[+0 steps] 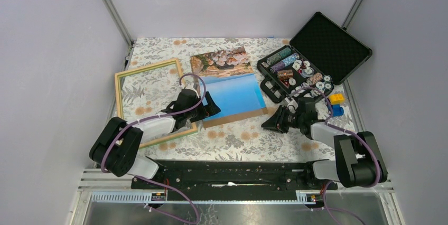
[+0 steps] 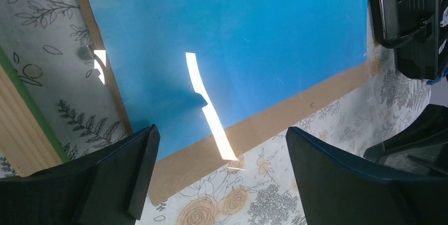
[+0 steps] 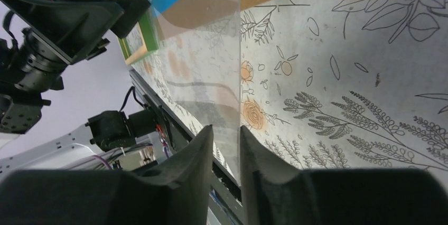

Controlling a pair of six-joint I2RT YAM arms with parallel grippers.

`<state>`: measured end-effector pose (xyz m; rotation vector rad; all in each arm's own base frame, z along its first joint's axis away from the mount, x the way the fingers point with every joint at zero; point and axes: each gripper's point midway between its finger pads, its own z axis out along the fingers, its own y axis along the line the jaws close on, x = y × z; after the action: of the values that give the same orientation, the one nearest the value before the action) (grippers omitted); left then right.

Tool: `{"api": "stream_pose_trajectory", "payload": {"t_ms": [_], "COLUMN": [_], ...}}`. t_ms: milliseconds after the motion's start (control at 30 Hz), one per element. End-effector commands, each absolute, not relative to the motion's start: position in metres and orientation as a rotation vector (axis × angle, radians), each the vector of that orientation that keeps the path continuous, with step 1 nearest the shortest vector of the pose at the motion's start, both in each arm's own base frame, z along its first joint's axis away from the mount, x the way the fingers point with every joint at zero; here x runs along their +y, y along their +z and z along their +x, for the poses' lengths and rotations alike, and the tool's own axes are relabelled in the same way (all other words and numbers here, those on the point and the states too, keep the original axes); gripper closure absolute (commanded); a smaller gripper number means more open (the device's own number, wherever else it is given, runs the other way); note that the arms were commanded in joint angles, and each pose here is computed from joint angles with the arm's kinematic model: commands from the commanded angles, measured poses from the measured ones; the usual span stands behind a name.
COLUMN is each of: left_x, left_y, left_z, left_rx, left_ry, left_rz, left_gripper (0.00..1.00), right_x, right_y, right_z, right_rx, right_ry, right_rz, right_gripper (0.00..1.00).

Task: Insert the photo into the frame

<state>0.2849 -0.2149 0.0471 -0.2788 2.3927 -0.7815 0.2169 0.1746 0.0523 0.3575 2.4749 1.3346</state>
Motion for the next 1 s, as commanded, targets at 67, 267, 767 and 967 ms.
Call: {"api": "stream_pose_trajectory", "payload": {"t_ms": [67,267,767,967], "left_x": [-0.211,-0.211,-0.208,-0.208], "left_y": [0.033,0.03,0.02,0.021], "left_z": [0.284,0.282,0.28,0.279], "left_rx": [2.417,2.427,2.446,2.443], "left_ry": [-0.732,-0.727,-0.706,-0.702], "left_rz": [-0.273,-0.257,-0.239,-0.22], "left_gripper": [0.01,0.01,0.01,0.01], "right_x": [0.179,0.181,0.191,0.195], "right_y": [0.059,0.059,0.06,0.057], "right_z": [0.228,0.245,0.278,0.292], "right_rx": [2.424,2.438,2.42,2.417], "right_ry": [1.376,1.376,1.434,1.458], "right_rz": [0.243,0.247,0.217,0.203], "right_gripper": [0.6,0.49,0.48,0.47]}}
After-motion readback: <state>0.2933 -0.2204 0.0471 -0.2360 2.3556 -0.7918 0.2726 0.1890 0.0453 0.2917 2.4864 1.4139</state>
